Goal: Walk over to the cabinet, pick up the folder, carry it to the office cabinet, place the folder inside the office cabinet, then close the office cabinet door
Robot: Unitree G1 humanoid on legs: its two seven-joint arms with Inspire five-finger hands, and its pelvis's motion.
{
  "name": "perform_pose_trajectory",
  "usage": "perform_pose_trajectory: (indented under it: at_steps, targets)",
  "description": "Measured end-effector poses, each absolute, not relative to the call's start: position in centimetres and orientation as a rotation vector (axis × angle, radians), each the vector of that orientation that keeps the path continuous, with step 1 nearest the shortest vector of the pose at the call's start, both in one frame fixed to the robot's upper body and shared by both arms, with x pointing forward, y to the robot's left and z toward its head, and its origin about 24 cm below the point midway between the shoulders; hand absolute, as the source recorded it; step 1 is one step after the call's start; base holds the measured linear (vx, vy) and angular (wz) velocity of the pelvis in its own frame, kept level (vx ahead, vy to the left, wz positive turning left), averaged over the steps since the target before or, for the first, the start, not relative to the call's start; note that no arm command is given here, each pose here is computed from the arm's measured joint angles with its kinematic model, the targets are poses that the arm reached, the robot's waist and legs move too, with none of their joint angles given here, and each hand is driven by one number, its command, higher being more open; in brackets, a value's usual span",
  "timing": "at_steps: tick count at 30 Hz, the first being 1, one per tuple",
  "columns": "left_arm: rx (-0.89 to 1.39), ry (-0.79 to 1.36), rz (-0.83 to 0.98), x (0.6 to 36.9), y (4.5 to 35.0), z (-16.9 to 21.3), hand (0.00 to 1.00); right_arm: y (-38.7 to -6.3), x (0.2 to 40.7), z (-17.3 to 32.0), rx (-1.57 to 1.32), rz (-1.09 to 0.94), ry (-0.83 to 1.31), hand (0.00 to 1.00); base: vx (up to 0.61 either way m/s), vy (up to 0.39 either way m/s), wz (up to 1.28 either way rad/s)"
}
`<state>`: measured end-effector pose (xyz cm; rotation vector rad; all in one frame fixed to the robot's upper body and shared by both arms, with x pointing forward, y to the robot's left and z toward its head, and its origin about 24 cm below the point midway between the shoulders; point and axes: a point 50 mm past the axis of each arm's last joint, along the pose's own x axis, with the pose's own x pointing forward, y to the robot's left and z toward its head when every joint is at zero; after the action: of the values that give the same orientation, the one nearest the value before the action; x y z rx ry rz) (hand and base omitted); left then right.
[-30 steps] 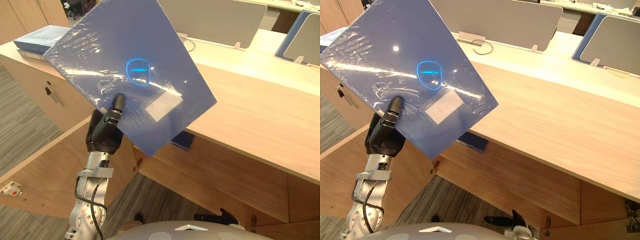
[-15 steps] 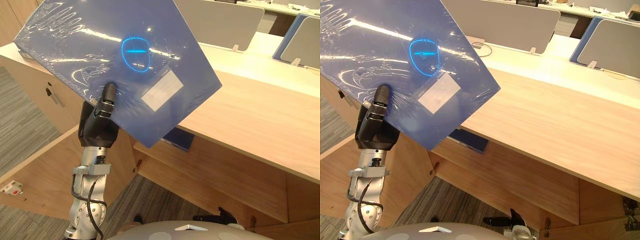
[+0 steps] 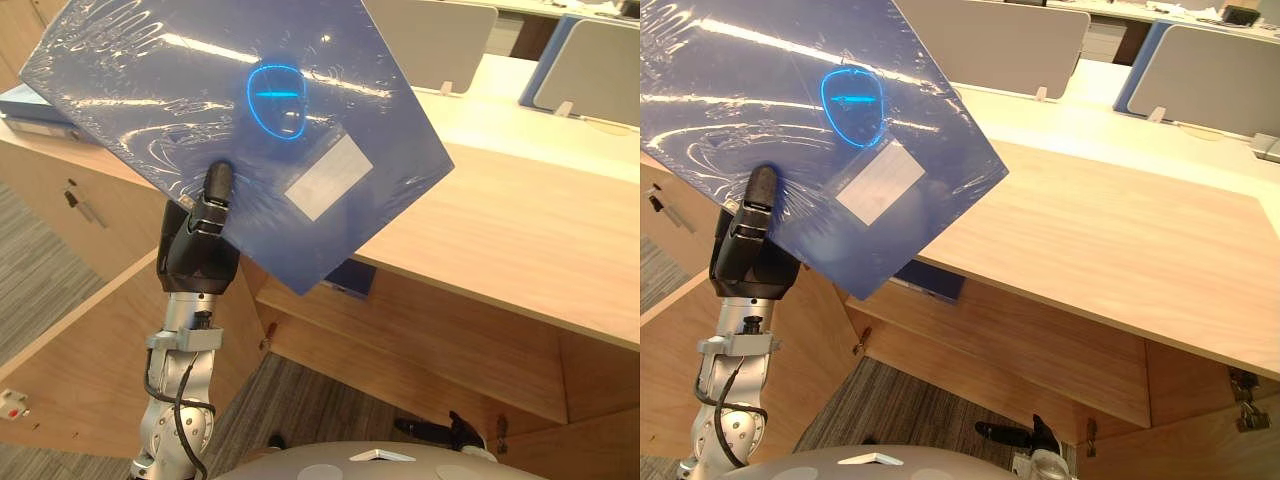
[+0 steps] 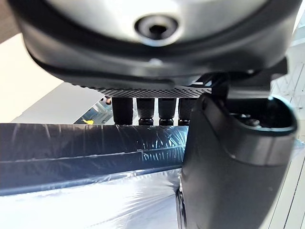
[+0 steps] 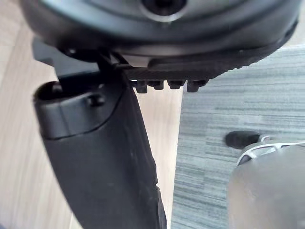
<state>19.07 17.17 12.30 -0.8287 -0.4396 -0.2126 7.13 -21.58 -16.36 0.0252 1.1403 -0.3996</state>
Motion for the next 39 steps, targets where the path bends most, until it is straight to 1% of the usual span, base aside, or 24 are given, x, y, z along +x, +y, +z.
perform_pose_trajectory:
  at_steps: [8, 33, 39]
  targets:
    - [-0.834, -0.468, -0.229, 19.6, 17.0, 13.0, 0.00, -21.9, 5.2, -16.6, 0.086, -0.479, 1.174, 1.00, -0.01, 0.006, -0.22]
    - [-0.868, -0.471, -0.214, 20.2, 16.7, 12.9, 0.00, -20.8, 5.8, -16.6, 0.140, -0.488, 1.147, 1.00, 0.00, 0.004, -0.04]
    - [-0.895, -0.457, -0.245, 20.4, 15.7, 12.9, 0.00, -20.8, 5.8, -16.6, 0.140, -0.489, 1.146, 1.00, 0.00, 0.013, -0.09]
